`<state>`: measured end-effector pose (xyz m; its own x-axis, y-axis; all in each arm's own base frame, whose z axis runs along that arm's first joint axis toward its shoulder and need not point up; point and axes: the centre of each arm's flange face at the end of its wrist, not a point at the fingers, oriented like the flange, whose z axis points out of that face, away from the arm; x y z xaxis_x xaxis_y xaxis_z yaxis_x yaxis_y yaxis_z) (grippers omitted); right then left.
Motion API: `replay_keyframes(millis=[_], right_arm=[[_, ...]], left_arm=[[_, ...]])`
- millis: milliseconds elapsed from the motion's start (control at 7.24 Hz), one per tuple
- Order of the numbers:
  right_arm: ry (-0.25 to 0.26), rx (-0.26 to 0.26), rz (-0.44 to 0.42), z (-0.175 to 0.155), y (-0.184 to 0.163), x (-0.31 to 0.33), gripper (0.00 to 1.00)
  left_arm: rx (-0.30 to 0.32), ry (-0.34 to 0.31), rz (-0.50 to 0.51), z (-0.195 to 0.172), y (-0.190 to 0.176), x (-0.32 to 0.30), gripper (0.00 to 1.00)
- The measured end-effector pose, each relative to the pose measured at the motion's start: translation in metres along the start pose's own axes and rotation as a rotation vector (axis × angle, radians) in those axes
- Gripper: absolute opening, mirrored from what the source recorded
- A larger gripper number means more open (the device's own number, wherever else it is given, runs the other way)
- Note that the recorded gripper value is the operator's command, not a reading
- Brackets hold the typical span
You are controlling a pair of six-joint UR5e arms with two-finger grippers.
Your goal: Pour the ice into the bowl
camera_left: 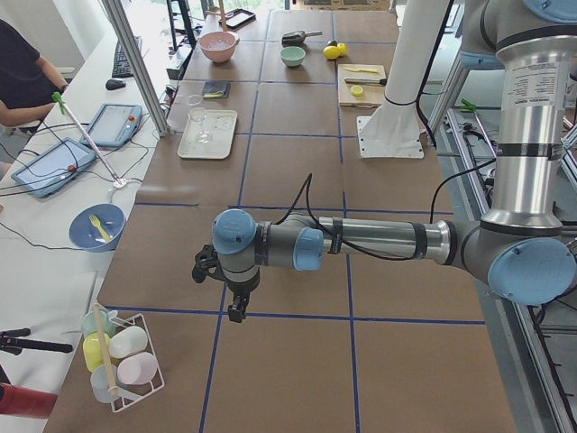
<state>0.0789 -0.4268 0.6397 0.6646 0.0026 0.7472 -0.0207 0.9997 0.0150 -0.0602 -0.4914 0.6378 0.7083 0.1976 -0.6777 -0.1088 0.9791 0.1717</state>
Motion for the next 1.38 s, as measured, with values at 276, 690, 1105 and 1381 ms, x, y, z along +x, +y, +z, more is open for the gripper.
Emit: replay_keyframes(millis=[276,690,1105,1381], right_arm=[[0.003,0.013,-0.001,-0.0019,-0.0014,-0.0002,1.0],[0.003,0.017,0.007,-0.0027,-0.0018,-0.0002,1.0],[0.003,0.019,0.007,-0.0038,-0.0023,-0.0011,1.0],[0.003,0.019,0.007,-0.0039,-0.0023,-0.001,1.0]], left_arm=[[0.001,0.0,-0.002,-0.0006,0.0001,-0.0004,1.0],[0.002,-0.001,-0.002,-0.0009,-0.0001,-0.0006,1.0],[0.001,0.0,-0.003,-0.0005,-0.0006,-0.001,1.0],[0.002,-0.001,-0.003,-0.0008,-0.0015,-0.0009,1.0]])
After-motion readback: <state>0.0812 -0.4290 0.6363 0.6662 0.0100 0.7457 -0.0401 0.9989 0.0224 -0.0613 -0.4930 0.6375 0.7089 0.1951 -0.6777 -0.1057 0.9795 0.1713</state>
